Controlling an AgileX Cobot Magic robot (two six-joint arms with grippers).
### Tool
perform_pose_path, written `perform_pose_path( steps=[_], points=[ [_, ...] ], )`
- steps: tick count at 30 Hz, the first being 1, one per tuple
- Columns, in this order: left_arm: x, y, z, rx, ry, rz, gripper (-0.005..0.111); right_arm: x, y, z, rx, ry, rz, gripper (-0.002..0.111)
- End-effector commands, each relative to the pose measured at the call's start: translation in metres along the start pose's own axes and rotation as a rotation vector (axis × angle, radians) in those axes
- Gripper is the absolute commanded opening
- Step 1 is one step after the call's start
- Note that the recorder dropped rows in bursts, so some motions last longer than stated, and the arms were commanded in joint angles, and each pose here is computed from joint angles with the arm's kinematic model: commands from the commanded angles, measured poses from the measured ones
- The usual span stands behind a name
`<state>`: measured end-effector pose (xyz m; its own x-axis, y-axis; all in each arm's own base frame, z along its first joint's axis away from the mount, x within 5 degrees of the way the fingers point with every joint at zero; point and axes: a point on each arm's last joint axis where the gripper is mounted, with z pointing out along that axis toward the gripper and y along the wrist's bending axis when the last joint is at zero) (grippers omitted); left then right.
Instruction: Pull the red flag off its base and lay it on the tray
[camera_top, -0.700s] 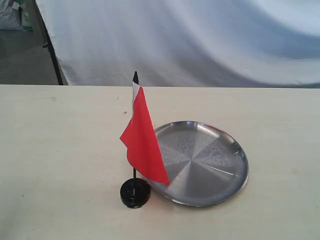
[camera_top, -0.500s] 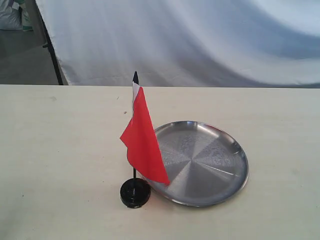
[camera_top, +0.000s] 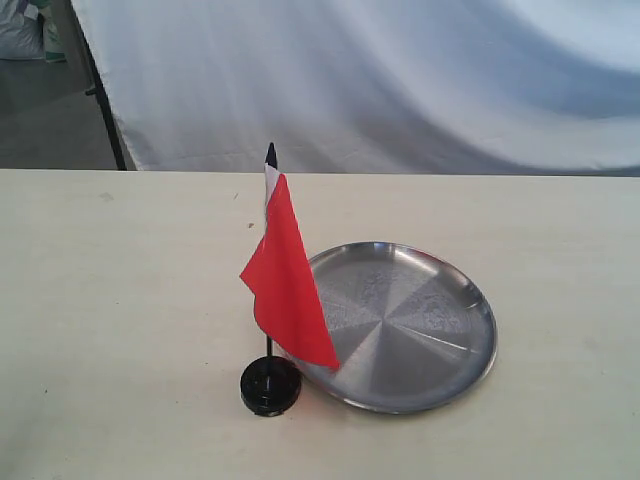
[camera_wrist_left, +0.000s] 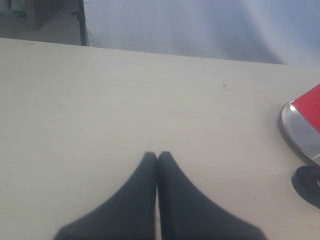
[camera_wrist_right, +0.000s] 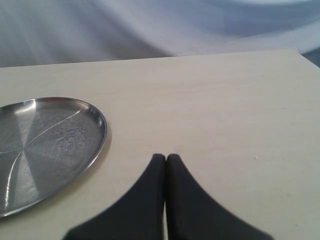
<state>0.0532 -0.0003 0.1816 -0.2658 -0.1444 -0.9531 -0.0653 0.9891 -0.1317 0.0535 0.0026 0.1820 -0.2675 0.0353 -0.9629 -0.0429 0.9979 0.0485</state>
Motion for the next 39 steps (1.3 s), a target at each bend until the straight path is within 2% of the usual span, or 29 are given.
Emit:
perform_pose_path(
  steps=[1,4,7,10,13,17,20,22,26,28,31,34,37,39],
  points=[
    [0.001,0.0,0.0,-0.002,0.0,0.001,0.0,0.0,0.0,0.0,0.006,-0.007,-0.004,-0.001],
    [0.001,0.0,0.0,-0.002,0.0,0.001,0.0,0.0,0.0,0.0,0.006,-0.007,-0.004,-0.001],
    [-0.001,0.002,0.0,-0.022,-0.025,0.056,0.0,0.0,0.0,0.0,0.006,-0.007,-0.004,-0.001],
    [-0.002,0.002,0.0,-0.022,-0.033,0.023,0.0,0.0,0.0,0.0,0.006,-0.007,-0.004,-0.001],
    [-0.013,0.001,-0.001,-0.012,-0.158,-0.047,0.0,0.0,0.0,0.0,0.006,-0.007,-0.004,-0.001],
    [-0.032,0.001,-0.006,0.036,-0.366,-0.226,0.0,0.0,0.0,0.0,0.006,-0.009,-0.004,-0.001],
    [-0.044,0.0,-0.012,0.059,-0.512,-0.222,0.0,0.0,0.0,0.0,0.006,-0.009,-0.004,-0.001],
    [-0.048,0.0,-0.014,0.069,-0.561,-0.229,0.0,0.0,0.0,0.0,0.006,-0.009,-0.004,-0.001],
    [-0.048,-0.001,-0.014,0.103,-0.562,-0.328,0.0,0.0,0.0,0.0,0.006,-0.009,-0.004,-0.001],
    [-0.046,-0.001,-0.013,0.093,-0.534,-0.284,0.0,0.0,0.0,0.0,0.006,-0.009,-0.004,-0.001],
    [-0.043,-0.002,-0.011,0.103,-0.501,-0.315,0.0,0.0,0.0,0.0,0.006,-0.009,-0.004,-0.001],
    [-0.044,-0.004,-0.012,0.123,-0.506,-0.297,0.0,0.0,0.0,0.0,0.006,-0.009,-0.004,-0.001],
    [-0.062,-0.013,-0.023,0.233,-0.586,-0.295,0.0,0.0,0.0,0.0,0.006,-0.009,-0.004,-0.001],
    [-0.079,-0.028,-0.036,0.393,-0.681,-0.188,0.0,0.0,0.0,0.0,0.006,-0.009,-0.004,-0.001]
  ],
)
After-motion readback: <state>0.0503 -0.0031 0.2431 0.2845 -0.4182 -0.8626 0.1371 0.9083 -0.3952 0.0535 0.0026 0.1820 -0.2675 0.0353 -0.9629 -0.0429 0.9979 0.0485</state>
